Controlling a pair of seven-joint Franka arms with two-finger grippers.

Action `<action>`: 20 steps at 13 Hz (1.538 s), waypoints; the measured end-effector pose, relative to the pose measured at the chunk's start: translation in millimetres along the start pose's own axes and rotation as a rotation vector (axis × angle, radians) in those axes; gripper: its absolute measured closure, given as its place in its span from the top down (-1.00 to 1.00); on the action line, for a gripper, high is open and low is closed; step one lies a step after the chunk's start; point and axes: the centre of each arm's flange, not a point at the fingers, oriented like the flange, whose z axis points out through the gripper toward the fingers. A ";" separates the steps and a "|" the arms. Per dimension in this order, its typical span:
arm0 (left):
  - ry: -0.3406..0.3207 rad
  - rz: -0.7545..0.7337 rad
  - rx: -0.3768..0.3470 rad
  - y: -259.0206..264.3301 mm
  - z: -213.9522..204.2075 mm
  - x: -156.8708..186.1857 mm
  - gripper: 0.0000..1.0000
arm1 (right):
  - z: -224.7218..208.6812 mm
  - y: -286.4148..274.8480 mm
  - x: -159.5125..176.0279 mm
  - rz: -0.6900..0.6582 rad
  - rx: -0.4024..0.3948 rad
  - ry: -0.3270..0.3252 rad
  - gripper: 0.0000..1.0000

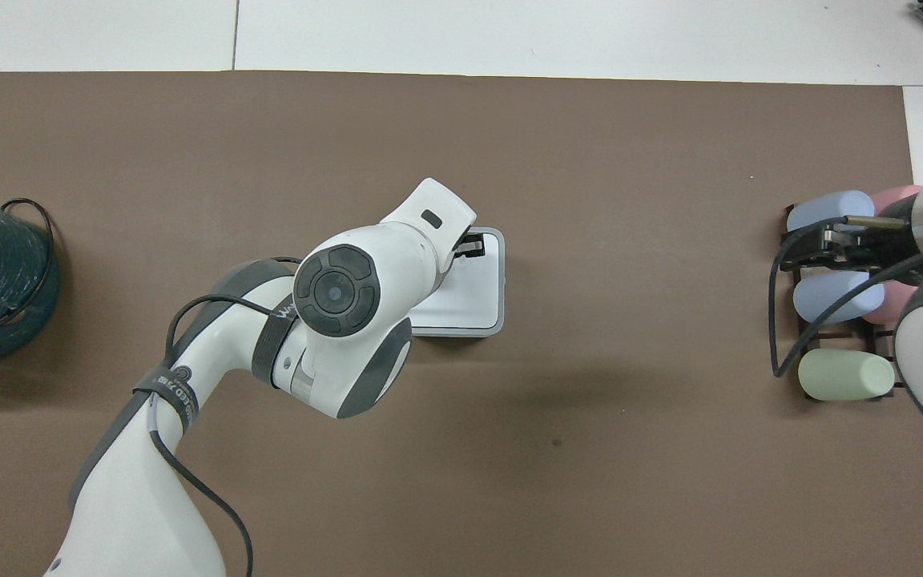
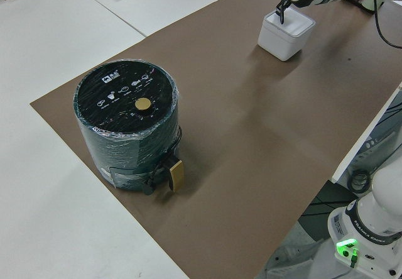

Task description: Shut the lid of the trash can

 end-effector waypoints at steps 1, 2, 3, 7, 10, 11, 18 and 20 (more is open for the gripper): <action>-0.001 0.000 0.001 0.1 -0.1 0.1 -0.66 | 0.0 0.0 0.0 0.000 0.000 0.000 1.00; -0.007 -0.001 0.004 0.1 -0.6 0.7 -0.66 | 0.0 0.0 0.0 0.000 0.000 0.000 1.00; -0.020 -0.005 0.013 -0.6 -2.5 3.1 -0.66 | 0.0 0.0 0.0 0.000 0.000 0.000 1.00; -0.104 -0.062 0.087 -22.5 -35.9 45.3 -0.66 | 0.0 0.0 0.0 0.000 0.000 0.000 1.00; -0.146 -0.069 0.133 -68.1 -80.0 89.1 -0.66 | 0.0 0.0 0.0 0.000 0.000 0.000 1.00; -0.164 -0.043 0.147 -90.3 -95.1 102.0 -0.65 | 0.0 0.0 0.0 0.000 0.000 0.000 1.00; -0.225 0.085 0.193 -279.1 -173.7 155.6 -0.53 | 0.0 0.0 0.0 0.000 0.000 0.000 1.00; -0.239 0.069 0.202 -302.4 -198.5 153.9 -0.41 | 0.0 0.0 0.0 0.000 0.000 0.000 1.00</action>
